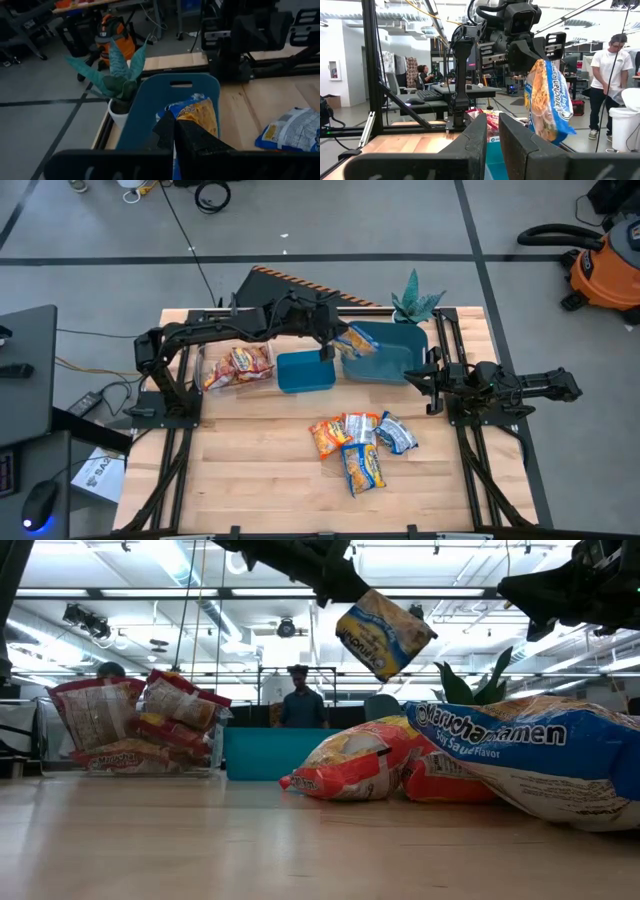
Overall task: Sort Maruchan noodles
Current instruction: Put the blue noodle pack into the green bin
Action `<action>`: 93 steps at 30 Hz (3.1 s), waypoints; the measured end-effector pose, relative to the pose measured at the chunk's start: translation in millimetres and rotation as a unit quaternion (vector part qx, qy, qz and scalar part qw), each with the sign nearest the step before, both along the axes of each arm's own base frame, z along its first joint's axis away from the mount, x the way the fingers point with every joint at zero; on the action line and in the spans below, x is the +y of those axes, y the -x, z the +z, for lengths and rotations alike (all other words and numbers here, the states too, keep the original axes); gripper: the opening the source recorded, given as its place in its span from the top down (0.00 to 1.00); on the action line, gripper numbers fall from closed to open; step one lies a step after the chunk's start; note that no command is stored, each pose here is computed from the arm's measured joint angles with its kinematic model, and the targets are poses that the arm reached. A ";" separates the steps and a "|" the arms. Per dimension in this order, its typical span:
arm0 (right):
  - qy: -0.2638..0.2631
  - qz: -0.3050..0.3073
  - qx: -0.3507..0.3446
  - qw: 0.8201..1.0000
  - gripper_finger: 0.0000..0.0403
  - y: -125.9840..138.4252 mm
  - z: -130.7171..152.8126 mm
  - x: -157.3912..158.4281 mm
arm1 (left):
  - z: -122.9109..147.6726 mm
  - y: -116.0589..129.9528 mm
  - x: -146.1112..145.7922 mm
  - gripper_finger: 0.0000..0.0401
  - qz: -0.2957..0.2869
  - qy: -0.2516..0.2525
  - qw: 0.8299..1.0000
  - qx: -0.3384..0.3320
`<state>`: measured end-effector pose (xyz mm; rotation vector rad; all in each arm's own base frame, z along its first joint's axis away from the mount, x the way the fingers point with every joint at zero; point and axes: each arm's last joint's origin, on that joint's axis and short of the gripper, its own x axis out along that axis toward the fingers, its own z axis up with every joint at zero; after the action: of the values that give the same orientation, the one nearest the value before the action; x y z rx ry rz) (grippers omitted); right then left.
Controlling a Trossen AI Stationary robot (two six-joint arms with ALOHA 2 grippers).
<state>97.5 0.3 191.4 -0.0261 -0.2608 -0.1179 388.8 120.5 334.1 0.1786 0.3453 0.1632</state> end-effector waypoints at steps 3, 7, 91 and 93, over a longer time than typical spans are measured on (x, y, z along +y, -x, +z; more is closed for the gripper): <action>0.000 0.000 0.000 1.000 0.86 0.0 0.0 0.0 | -4.3 -7.3 4.9 0.98 0.004 -0.002 1.000 -0.022; 0.000 0.000 0.000 1.000 0.86 0.0 0.0 0.0 | -17.8 -24.9 9.3 0.98 0.009 0.007 0.998 -0.064; 0.000 0.000 0.000 1.000 0.86 0.0 0.0 0.0 | -46.3 -36.2 4.3 0.58 0.033 0.052 0.990 0.123; 0.000 0.000 0.000 1.000 0.86 0.0 0.0 0.0 | -46.2 -36.2 4.5 0.58 0.034 0.051 0.990 0.123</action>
<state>97.4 0.3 191.4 -0.0261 -0.2612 -0.1177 425.0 125.0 287.8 0.0852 0.6053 0.1907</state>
